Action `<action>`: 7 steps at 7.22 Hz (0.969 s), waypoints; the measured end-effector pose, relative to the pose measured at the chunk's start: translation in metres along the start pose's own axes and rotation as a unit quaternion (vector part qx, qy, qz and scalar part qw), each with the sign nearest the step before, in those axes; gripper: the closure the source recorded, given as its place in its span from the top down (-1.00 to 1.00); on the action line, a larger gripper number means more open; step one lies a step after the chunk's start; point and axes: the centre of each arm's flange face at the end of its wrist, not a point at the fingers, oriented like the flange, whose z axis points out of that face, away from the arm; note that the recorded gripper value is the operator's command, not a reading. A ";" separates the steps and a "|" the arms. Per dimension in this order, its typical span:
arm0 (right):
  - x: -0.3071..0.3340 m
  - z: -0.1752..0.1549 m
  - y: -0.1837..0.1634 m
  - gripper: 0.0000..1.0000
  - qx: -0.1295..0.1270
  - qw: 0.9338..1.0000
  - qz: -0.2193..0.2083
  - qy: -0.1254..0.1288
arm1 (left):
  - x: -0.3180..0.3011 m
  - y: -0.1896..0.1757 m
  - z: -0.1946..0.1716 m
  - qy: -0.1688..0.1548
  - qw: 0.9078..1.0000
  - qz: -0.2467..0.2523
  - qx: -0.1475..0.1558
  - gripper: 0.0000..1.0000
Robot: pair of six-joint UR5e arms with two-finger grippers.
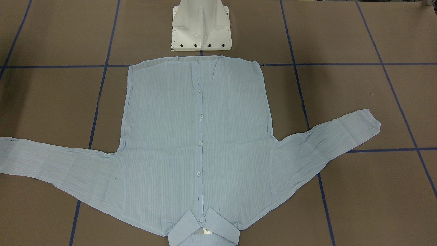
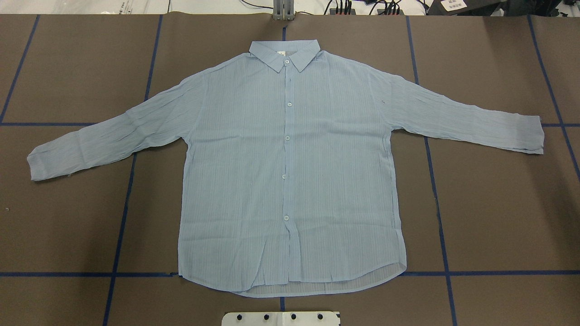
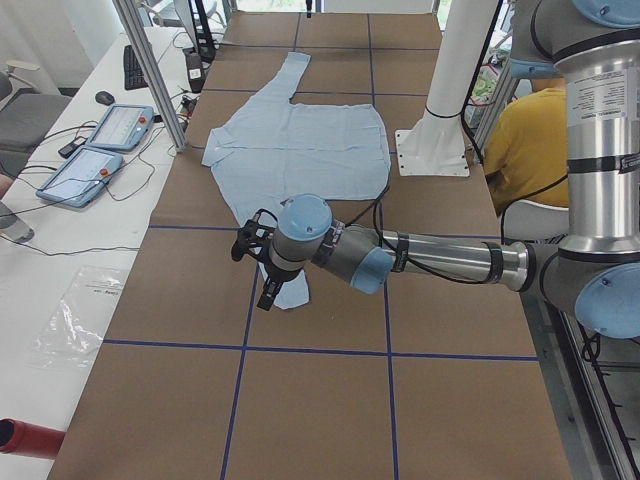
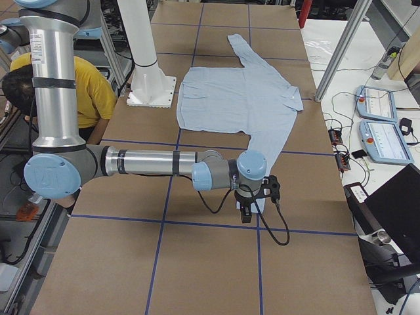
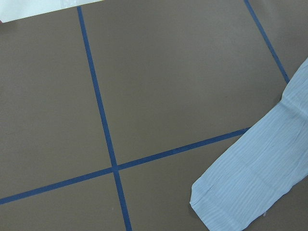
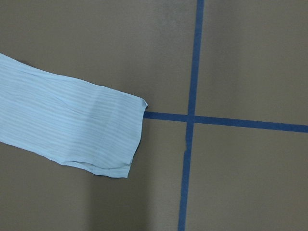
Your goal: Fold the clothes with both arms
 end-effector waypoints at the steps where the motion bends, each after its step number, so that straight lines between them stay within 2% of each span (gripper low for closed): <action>1: -0.010 0.005 -0.002 1.00 0.002 1.000 -0.011 -0.015 | 0.000 0.002 0.002 0.003 1.000 -0.001 -0.002 1.00; 4: -0.047 0.038 -0.022 0.99 -0.007 0.999 -0.011 -0.030 | 0.002 0.004 0.003 0.007 1.000 -0.014 -0.001 0.99; 7: -0.060 0.072 -0.095 0.96 -0.028 0.999 -0.005 -0.026 | 0.010 -0.003 0.003 0.027 1.000 -0.015 0.003 0.99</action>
